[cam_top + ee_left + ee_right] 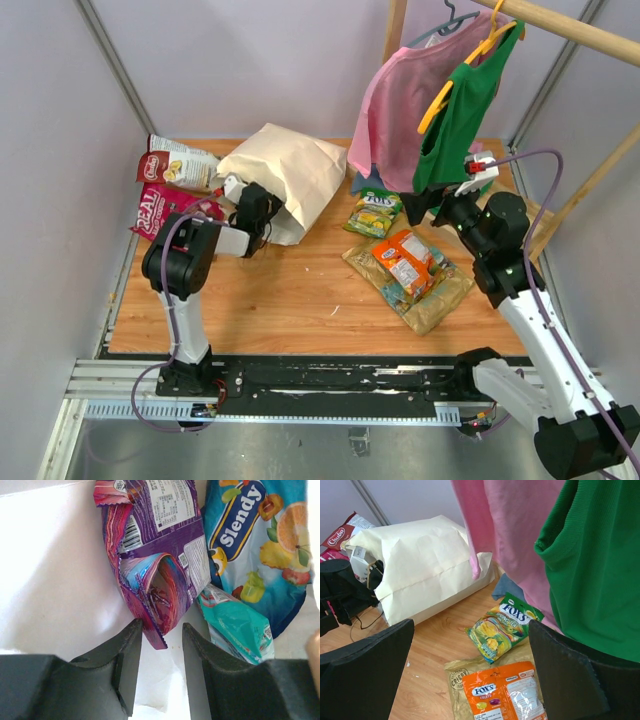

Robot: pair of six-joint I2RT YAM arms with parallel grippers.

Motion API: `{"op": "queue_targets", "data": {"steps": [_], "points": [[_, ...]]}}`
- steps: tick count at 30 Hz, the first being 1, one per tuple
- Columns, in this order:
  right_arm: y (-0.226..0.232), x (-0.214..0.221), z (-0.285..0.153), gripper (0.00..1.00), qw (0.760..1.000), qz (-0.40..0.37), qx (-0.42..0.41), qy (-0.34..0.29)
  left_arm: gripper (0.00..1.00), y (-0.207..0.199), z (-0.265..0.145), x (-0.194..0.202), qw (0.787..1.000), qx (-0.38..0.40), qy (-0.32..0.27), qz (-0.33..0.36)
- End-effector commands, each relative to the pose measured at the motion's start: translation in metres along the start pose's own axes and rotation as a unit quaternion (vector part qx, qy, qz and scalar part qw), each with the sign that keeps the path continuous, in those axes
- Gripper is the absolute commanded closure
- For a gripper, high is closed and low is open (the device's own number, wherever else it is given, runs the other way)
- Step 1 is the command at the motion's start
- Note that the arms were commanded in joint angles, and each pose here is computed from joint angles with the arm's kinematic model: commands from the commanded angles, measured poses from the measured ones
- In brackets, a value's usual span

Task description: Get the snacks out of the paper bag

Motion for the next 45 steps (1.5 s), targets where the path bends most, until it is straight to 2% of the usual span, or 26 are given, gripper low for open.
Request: {"op": "queue_targets", "data": {"steps": [1,7,12,17,25,27,30,34,35,41,45], "points": [[-0.005,-0.005,-0.005,0.02,1.0,-0.007,0.01,-0.015,0.57,-0.006,-0.011,-0.006,1.0,0.029,0.004,0.002],[-0.004,-0.003,-0.002,0.02,1.0,-0.002,0.006,-0.012,0.45,0.01,-0.057,-0.011,0.999,0.033,0.034,0.017],[-0.002,0.0,0.004,0.02,1.0,0.006,-0.004,-0.011,0.23,0.027,-0.105,-0.021,0.998,0.041,0.049,0.029],[0.0,0.001,0.007,0.02,1.0,0.017,-0.017,-0.013,0.09,0.023,-0.141,-0.035,0.996,0.069,0.046,0.032],[0.003,-0.002,0.003,0.02,0.999,0.022,-0.022,-0.019,0.02,0.031,-0.16,-0.046,0.997,0.05,0.034,0.052],[0.003,-0.002,0.002,0.02,0.999,0.022,-0.023,-0.02,0.14,0.035,-0.159,-0.042,0.997,0.048,0.045,0.047],[0.003,-0.004,-0.001,0.02,0.999,0.021,-0.021,-0.022,0.55,0.041,-0.159,-0.034,0.996,0.054,0.071,0.031],[0.003,-0.006,-0.005,0.02,0.999,0.018,-0.017,-0.026,0.92,0.051,-0.157,-0.029,0.995,0.048,0.085,0.026],[0.003,-0.006,-0.005,0.02,0.999,0.018,-0.016,-0.026,0.98,0.051,-0.156,-0.029,0.995,0.05,0.086,0.025],[0.004,-0.007,-0.006,0.02,0.999,0.02,-0.02,-0.028,0.99,0.041,-0.153,-0.035,0.993,0.087,0.075,0.011],[0.005,-0.008,-0.007,0.02,0.999,0.02,-0.021,-0.03,0.99,0.037,-0.136,-0.039,0.992,0.095,0.079,-0.016]]}}
Point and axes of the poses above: each gripper's point midway between its finger pads, its own z axis out along the fingers, its own y axis along the line the jaws close on, x = y × z, the point moved 7 cm from there along -z, back along the fingers, and after that the axes turned 14 degrees about -z, right-handed, at the moved point
